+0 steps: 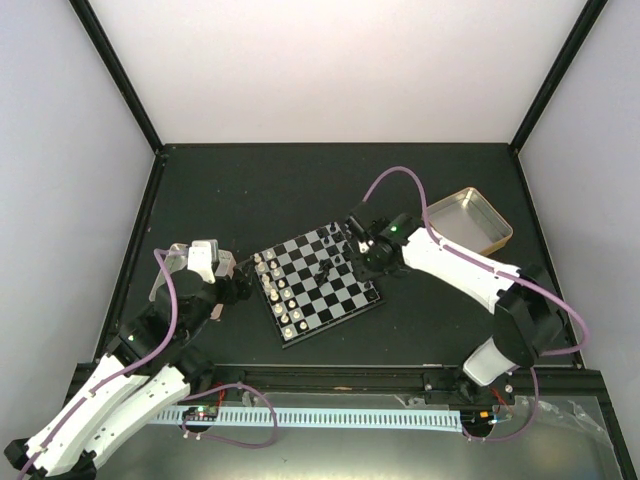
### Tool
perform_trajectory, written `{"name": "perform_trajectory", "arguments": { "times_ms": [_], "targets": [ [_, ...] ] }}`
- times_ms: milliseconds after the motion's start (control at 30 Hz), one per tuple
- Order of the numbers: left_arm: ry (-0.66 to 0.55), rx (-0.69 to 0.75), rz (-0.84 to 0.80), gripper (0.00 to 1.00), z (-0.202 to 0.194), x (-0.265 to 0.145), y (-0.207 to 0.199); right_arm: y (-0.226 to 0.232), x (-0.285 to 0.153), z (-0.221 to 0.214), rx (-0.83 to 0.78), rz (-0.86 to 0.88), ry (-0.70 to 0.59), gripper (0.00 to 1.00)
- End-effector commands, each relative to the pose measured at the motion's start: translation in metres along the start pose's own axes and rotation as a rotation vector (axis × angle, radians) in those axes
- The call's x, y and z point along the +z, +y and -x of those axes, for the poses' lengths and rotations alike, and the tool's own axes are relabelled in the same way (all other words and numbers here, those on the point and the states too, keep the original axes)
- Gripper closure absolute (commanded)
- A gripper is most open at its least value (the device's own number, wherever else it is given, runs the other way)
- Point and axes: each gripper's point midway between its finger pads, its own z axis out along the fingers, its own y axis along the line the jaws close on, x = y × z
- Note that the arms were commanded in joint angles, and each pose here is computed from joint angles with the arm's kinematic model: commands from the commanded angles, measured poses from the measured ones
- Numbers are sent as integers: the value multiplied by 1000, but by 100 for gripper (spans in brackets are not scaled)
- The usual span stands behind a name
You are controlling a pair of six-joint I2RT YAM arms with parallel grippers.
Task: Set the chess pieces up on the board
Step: Place the chess piece on the chessboard, then pick up the chess piece from the chessboard.
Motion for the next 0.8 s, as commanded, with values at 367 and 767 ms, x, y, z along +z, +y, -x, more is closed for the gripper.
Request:
{"name": "perform_trajectory", "arguments": {
  "times_ms": [367, 767],
  "targets": [
    [-3, 9, 1, 5, 4, 0, -1, 62, 23, 56, 145, 229, -137, 68],
    [13, 10, -5, 5, 2, 4, -4, 86, 63, 55, 111, 180, -82, 72]
  ]
}}
